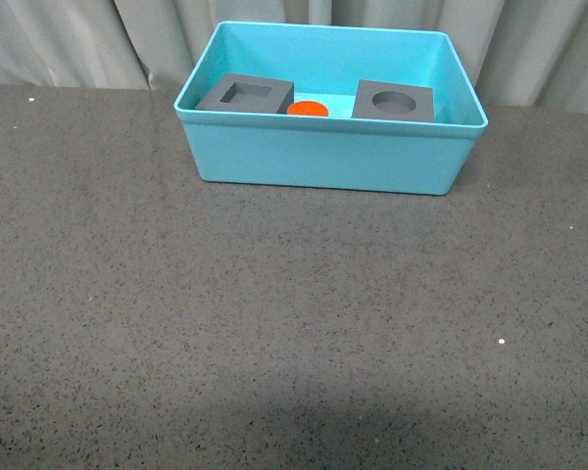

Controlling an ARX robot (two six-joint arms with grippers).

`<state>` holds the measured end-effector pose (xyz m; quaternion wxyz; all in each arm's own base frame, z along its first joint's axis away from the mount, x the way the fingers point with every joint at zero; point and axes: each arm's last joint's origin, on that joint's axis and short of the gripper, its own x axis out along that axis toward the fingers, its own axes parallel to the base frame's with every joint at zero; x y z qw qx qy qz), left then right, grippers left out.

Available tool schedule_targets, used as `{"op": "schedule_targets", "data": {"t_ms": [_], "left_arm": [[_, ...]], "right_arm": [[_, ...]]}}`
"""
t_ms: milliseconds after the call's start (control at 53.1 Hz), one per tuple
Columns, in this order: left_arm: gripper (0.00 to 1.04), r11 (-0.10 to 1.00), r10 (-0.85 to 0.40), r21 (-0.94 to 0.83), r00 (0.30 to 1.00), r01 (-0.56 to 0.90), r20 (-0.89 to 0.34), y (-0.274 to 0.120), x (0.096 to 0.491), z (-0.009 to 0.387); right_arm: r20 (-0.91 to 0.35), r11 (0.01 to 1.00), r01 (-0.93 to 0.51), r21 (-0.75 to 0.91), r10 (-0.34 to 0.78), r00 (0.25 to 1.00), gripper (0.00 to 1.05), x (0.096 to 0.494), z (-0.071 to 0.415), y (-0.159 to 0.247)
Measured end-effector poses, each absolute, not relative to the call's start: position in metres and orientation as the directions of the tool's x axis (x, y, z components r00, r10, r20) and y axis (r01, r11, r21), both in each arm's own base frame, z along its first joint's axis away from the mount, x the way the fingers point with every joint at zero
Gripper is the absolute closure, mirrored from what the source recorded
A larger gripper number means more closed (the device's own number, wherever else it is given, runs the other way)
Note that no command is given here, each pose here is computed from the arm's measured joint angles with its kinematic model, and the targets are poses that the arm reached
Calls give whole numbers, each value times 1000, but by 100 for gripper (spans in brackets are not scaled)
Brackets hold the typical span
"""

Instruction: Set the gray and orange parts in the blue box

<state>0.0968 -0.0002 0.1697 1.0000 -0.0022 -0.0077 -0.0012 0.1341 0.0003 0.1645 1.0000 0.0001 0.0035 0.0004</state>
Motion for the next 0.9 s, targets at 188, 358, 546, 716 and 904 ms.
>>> {"op": "schedule_targets", "data": {"t_ms": [188, 358, 546, 716, 904], "left_arm": [[7, 1000, -2, -4, 1000, 2, 15, 0, 97, 170], [7, 1000, -2, -4, 1000, 2, 15, 0, 97, 170], [7, 1000, -2, -5, 1000, 2, 15, 0, 97, 170], [7, 1000, -2, -4, 1000, 2, 15, 0, 97, 170], [7, 1000, -2, -4, 1000, 2, 15, 0, 97, 170]], "right_arm": [[2, 1000, -1, 0, 1, 1000, 104, 126, 167, 0], [7, 1000, -2, 0, 2, 1000, 104, 119, 168, 0], [7, 1000, -2, 0, 2, 1000, 104, 115, 168, 0], [8, 1000, -2, 0, 2, 1000, 104, 112, 168, 0], [8, 1000, -2, 0, 2, 1000, 104, 108, 168, 0]]}}
